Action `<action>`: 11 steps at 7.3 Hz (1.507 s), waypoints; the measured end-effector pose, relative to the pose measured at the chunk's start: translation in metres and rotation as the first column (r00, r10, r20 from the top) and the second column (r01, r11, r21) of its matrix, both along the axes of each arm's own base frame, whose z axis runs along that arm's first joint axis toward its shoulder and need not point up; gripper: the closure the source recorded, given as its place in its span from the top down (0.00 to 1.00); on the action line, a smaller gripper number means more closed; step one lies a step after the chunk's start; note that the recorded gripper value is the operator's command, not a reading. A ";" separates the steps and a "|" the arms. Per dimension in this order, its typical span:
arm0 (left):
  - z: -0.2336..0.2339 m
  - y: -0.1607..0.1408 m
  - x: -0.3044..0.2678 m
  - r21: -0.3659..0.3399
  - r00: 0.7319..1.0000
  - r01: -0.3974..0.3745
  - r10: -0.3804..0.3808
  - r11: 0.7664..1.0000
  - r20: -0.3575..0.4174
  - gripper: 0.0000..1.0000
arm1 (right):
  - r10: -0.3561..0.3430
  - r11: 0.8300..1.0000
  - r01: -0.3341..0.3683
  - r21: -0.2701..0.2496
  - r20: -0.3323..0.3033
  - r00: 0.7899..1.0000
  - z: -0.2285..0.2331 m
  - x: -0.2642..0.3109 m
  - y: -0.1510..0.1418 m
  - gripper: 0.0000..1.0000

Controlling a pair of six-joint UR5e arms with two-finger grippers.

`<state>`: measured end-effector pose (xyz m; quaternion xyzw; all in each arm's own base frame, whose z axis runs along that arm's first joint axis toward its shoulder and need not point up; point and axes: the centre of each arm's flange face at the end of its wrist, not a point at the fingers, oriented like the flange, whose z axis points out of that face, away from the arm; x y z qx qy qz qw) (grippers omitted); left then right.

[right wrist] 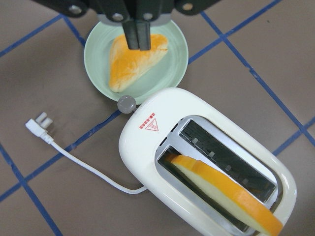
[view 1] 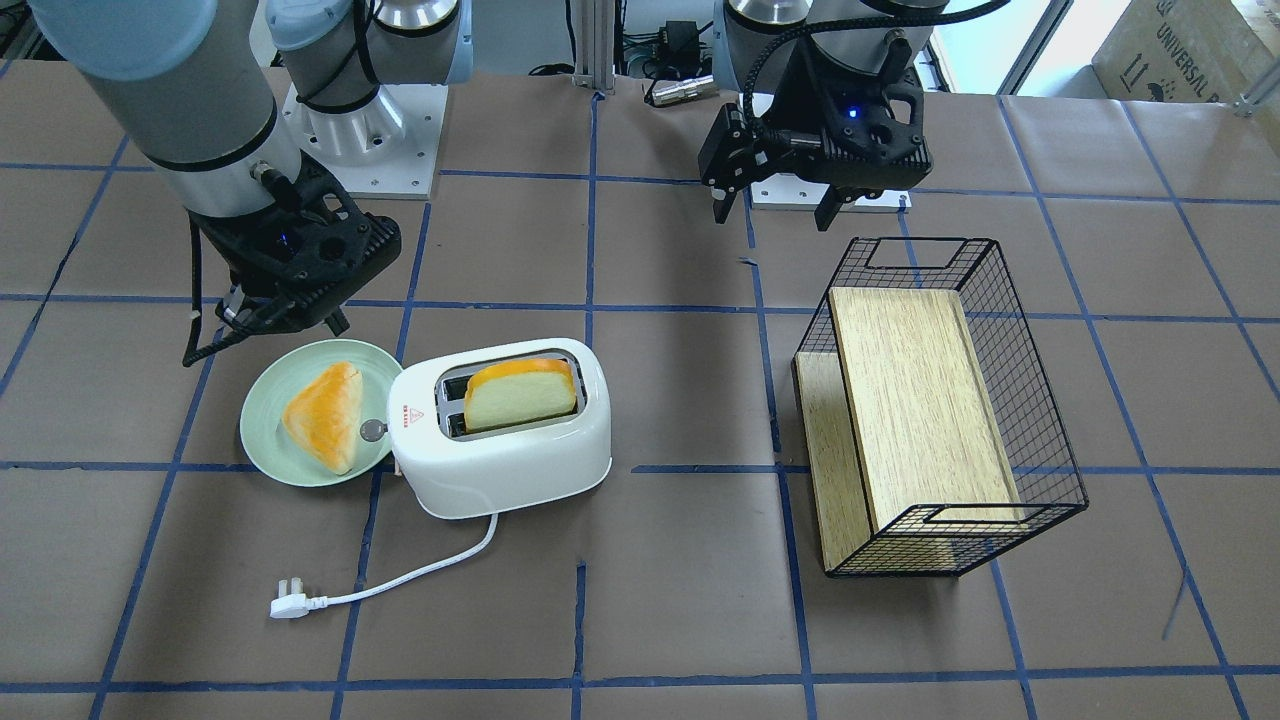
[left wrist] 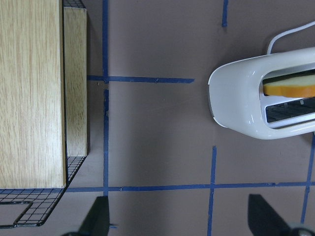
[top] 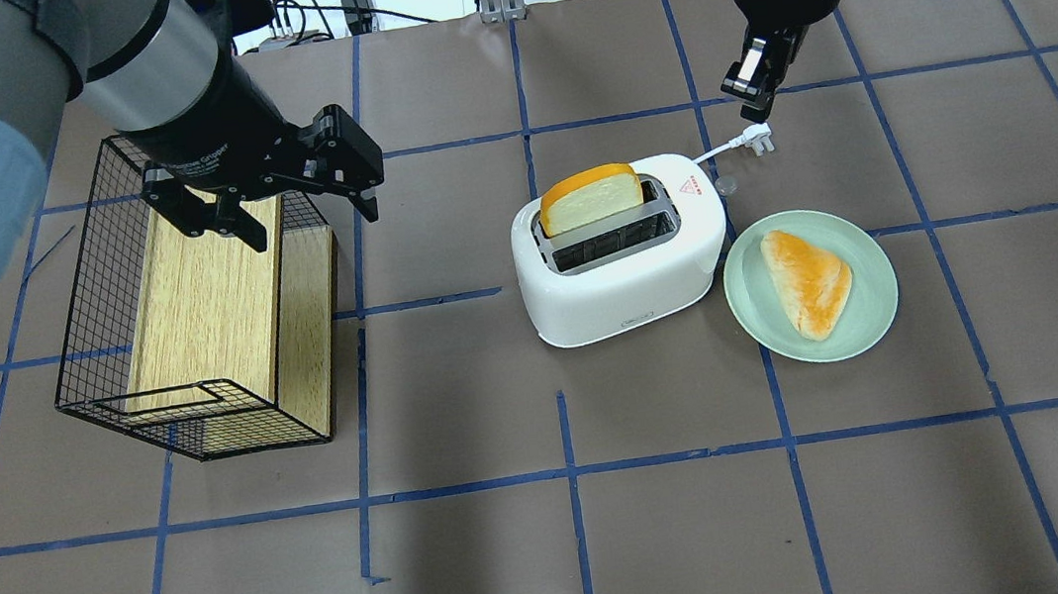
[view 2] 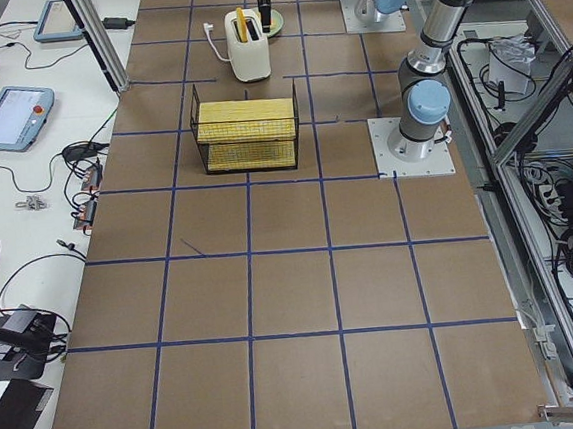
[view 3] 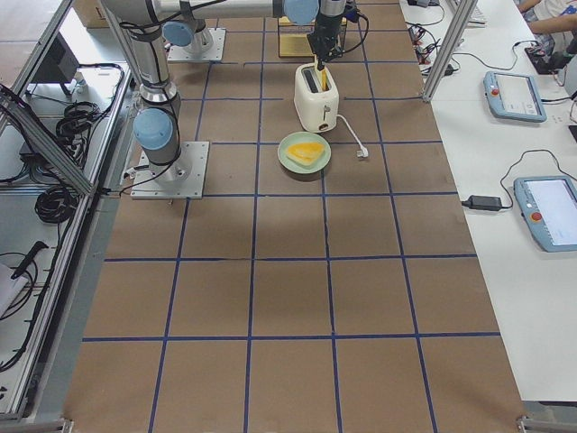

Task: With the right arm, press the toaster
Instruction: 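Close the right gripper and move it down toward the toaster lever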

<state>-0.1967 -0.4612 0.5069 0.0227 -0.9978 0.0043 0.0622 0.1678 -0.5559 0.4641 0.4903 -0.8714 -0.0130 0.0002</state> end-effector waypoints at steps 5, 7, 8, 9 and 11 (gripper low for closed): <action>0.000 0.000 0.000 0.000 1.000 0.000 0.000 1.000 0.000 1.00 | 0.637 0.768 -0.638 -0.050 -0.034 0.770 -0.068 -0.004 -0.021 0.04; 0.000 0.000 0.000 0.000 1.000 0.000 0.000 1.000 0.000 1.00 | 0.698 0.711 -0.699 -0.071 -0.048 0.715 -0.089 -0.007 -0.018 0.04; 0.000 0.000 0.000 0.000 1.000 0.000 0.000 1.000 0.000 1.00 | 0.698 0.710 -0.700 -0.076 -0.050 0.714 -0.098 -0.005 -0.015 0.04; 0.000 0.000 0.000 0.000 1.000 0.000 0.000 1.000 0.000 1.00 | 0.691 0.718 -0.693 -0.072 -0.048 0.721 -0.106 -0.007 -0.012 0.04; 0.000 0.000 0.000 0.000 1.000 0.000 0.000 1.000 0.000 1.00 | 0.675 0.733 -0.677 -0.066 -0.048 0.736 -0.105 -0.017 -0.009 0.04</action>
